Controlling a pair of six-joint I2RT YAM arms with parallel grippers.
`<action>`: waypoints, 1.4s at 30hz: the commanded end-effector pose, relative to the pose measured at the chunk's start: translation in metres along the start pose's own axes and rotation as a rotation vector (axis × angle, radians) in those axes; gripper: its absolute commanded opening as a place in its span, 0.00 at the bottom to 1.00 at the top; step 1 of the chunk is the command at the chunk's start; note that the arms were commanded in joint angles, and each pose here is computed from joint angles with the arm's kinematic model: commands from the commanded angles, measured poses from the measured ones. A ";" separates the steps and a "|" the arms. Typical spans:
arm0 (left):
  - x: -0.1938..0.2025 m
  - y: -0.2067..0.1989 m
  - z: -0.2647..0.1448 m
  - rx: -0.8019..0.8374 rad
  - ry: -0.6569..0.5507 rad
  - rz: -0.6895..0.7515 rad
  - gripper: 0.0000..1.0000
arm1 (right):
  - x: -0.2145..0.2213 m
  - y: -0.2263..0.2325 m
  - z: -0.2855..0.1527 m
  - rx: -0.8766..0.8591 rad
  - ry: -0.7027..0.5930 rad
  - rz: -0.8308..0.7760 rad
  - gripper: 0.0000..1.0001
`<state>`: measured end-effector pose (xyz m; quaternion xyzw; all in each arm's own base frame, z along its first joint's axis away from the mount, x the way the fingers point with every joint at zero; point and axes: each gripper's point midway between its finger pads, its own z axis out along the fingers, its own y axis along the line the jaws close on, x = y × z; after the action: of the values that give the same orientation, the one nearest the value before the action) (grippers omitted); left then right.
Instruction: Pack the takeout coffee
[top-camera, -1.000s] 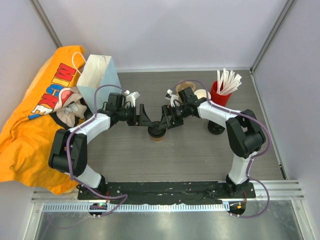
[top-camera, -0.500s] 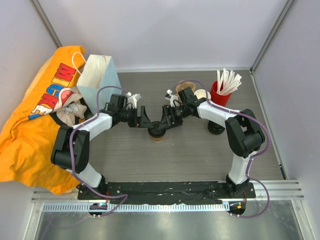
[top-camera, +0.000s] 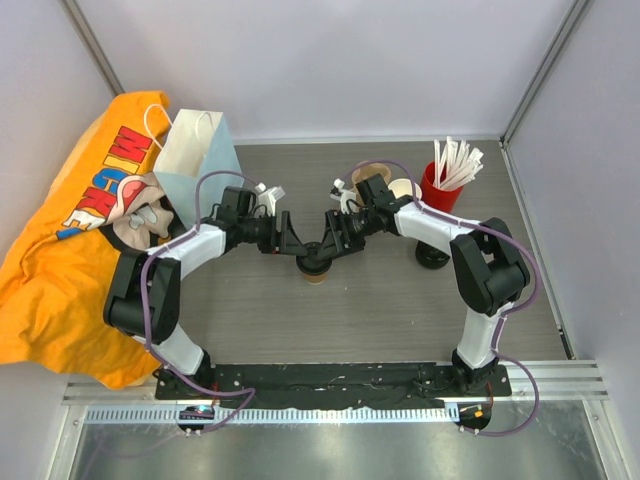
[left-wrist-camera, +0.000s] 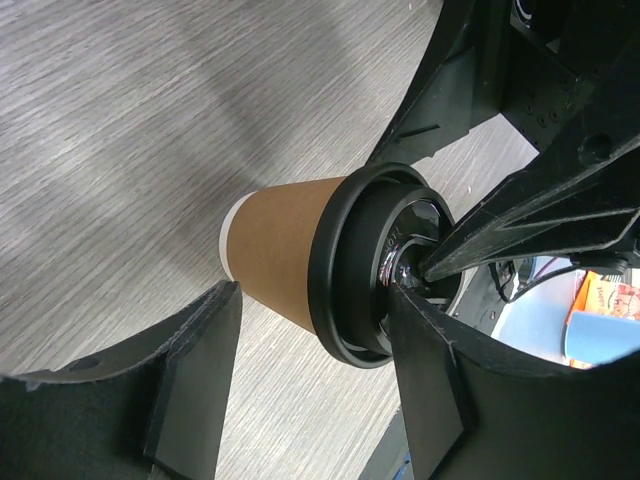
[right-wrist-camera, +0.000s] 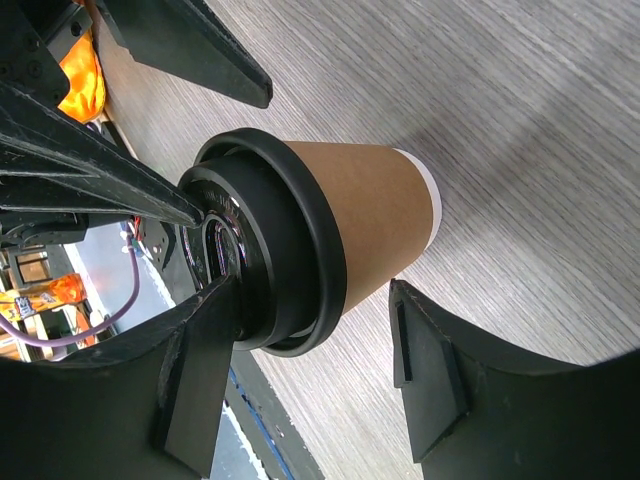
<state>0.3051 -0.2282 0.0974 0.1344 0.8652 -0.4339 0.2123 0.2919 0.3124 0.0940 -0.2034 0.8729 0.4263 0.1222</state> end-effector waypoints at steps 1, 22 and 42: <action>0.008 0.023 0.004 -0.093 0.019 0.013 0.65 | -0.007 -0.002 0.002 0.018 -0.021 -0.036 0.65; -0.022 0.003 -0.038 0.031 -0.132 -0.018 0.74 | -0.007 -0.002 0.002 0.029 -0.018 -0.054 0.64; -0.010 0.020 -0.014 0.030 -0.064 -0.094 0.71 | -0.006 0.002 0.002 0.034 -0.013 -0.076 0.64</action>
<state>0.3150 -0.1996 0.0883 0.0725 0.8666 -0.4472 0.2092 0.2910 0.3137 0.0937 -0.2120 0.8706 0.4259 0.1252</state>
